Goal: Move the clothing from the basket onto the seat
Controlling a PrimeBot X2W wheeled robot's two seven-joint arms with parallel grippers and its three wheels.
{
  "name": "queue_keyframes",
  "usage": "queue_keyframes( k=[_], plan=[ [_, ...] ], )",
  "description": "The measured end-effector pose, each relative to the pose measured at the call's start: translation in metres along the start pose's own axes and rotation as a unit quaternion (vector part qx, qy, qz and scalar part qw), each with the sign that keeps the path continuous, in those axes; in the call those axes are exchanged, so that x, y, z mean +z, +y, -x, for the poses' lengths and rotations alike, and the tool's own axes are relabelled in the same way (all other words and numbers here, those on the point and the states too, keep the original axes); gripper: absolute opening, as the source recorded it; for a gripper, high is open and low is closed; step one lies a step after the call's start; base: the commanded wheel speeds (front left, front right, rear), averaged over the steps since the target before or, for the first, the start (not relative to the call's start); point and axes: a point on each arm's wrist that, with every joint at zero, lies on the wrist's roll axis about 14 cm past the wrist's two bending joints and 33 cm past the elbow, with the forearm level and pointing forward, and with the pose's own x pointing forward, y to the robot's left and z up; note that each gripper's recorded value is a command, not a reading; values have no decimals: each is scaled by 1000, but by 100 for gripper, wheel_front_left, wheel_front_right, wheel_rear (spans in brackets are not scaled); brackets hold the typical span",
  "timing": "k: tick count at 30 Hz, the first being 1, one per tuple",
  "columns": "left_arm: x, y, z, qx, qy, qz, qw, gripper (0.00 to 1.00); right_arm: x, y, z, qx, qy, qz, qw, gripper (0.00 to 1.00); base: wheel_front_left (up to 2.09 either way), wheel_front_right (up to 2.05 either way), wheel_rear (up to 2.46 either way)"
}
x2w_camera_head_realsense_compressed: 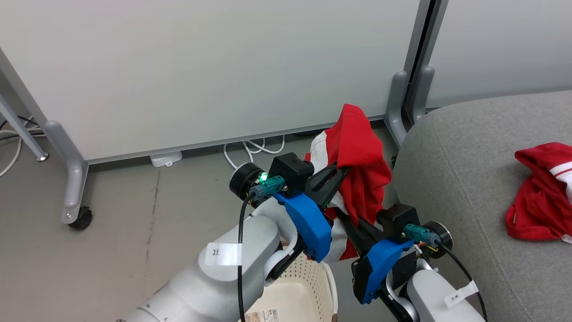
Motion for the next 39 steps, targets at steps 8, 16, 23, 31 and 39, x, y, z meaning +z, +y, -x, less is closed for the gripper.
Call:
queue_keyframes(
  k=[8,16,23,31,39],
  plan=[
    [-3,-1,-3,-3,4,3,1000,0,1,-4,1,-5,-4,-2,1000,0,0,0,0],
    [-4,-1,-2,-1,7,3,1000,25,1,-4,2,-5,-3,-2,1000,0,0,0,0],
    [-1,0,-2,2,2,7,1000,100,2,-2,2,-4,-6,-3,1000,0,0,0,0],
    [-14,16,15,37,-3,24,999,100,3,-4,0,-6,-12,-4,1000,0,0,0,0],
    [-39,45,63,106,-9,36,994,100,3,-7,-2,-10,-13,-9,1000,0,0,0,0]
  ],
)
